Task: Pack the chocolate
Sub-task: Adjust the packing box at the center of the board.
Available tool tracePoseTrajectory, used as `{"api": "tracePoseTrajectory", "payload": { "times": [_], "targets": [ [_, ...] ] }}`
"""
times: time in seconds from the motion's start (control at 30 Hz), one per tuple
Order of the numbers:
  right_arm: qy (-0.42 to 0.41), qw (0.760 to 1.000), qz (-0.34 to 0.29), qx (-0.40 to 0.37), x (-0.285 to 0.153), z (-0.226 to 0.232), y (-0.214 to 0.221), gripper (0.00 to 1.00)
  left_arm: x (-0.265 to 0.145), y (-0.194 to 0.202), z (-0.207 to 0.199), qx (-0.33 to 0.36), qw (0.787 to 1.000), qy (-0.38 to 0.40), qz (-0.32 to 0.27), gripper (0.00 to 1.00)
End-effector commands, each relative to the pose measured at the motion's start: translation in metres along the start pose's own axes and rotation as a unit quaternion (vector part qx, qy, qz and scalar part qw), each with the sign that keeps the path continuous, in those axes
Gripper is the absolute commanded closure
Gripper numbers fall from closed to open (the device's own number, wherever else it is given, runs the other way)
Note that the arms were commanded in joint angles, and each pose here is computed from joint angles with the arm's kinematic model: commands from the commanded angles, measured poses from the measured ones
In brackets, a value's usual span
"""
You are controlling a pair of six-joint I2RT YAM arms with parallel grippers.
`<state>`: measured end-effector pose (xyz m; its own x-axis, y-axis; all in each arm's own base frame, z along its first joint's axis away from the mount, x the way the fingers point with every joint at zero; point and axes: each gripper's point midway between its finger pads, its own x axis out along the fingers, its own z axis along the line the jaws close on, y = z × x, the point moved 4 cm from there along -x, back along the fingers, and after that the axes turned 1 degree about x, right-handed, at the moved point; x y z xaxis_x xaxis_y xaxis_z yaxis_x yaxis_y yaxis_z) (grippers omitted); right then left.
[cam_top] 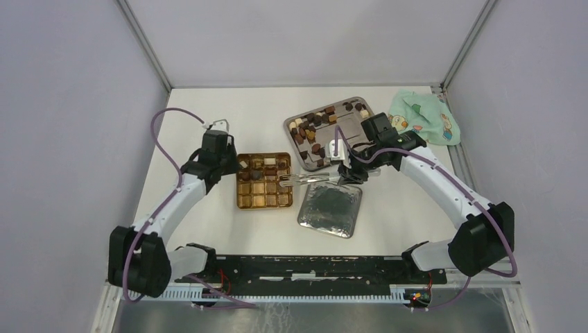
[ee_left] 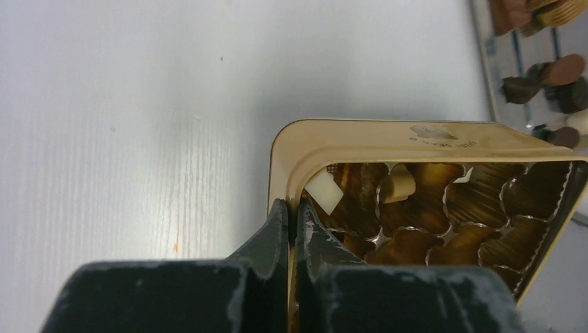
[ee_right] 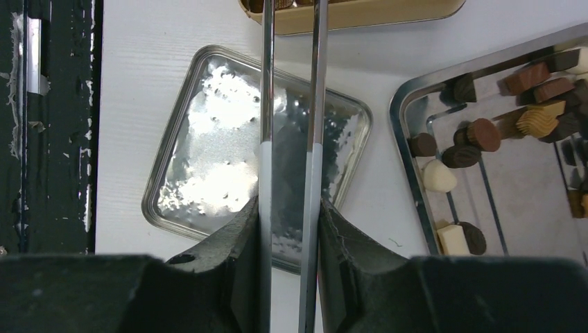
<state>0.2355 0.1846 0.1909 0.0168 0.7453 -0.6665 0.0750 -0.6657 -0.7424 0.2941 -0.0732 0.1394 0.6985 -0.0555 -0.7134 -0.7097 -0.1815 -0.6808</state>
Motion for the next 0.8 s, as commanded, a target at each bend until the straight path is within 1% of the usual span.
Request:
{"api": "tracePoseTrajectory", "payload": {
  "times": [0.0, 0.17, 0.33, 0.4, 0.6, 0.77],
  "targets": [
    [0.020, 0.998, -0.031, -0.058, -0.022, -0.007, -0.036, 1.00, -0.022, -0.037, -0.008, 0.020, 0.991, 0.025, -0.129, 0.98],
    [0.016, 0.997, -0.034, -0.069, -0.027, -0.007, -0.042, 1.00, -0.030, -0.036, -0.009, 0.026, 0.988, 0.029, -0.149, 0.98],
    [0.032, 0.997, -0.007, -0.067, -0.022, -0.009, -0.029, 1.00, -0.028, -0.033, -0.010, 0.021, 0.989, 0.032, -0.143, 0.98],
    [0.041, 0.997, 0.004, -0.059, -0.019, -0.011, -0.023, 1.00, -0.024, -0.029, -0.010, 0.017, 0.991, 0.027, -0.129, 0.98],
    [0.047, 0.998, 0.030, -0.040, -0.002, -0.018, -0.011, 1.00, 0.002, -0.012, -0.007, 0.019, 0.998, 0.000, -0.060, 0.98],
    [0.051, 0.998, 0.037, -0.031, 0.006, -0.024, -0.009, 1.00, 0.023, 0.002, -0.005, 0.025, 1.000, -0.018, -0.003, 0.98]
  ]
}}
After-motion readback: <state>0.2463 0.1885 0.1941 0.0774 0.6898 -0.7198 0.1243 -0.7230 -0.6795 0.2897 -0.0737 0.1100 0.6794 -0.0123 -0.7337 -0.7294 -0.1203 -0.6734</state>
